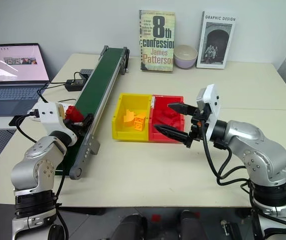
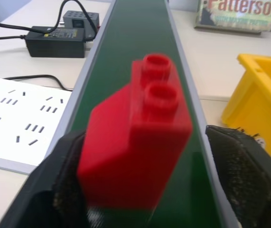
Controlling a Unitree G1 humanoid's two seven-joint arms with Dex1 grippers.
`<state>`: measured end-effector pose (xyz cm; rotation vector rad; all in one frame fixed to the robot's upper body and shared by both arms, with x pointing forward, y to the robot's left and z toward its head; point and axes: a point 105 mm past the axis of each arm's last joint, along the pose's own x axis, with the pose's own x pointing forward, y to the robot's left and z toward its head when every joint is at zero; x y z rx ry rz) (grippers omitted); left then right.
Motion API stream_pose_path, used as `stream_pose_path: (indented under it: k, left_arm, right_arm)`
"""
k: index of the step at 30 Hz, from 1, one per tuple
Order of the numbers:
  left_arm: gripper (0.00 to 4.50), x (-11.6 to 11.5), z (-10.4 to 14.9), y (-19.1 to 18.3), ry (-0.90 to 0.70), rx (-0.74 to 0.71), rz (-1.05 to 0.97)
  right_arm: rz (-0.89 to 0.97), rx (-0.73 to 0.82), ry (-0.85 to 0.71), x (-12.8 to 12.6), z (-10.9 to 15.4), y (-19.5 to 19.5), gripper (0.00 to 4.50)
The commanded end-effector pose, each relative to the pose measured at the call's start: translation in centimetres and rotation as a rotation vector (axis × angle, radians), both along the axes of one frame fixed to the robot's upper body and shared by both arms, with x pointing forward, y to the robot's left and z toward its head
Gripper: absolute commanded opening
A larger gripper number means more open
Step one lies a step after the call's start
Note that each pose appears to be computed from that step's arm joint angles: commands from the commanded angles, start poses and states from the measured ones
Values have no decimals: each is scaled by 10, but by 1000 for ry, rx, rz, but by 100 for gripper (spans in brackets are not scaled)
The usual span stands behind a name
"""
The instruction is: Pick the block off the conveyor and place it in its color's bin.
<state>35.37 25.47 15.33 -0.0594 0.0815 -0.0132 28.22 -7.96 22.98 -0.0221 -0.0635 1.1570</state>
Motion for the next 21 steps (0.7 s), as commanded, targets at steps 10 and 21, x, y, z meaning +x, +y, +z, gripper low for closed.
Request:
stream_pose_path:
  k: [10,21]
  left_arm:
    - [152,-22,19,-6,-38,-14,35]
    - [152,15,83,-11,-133,68,-78]
  right_arm:
    - [-21,33,-46,-3,14,-5,450]
    - [-83,36,-86,-3,22,-12,450]
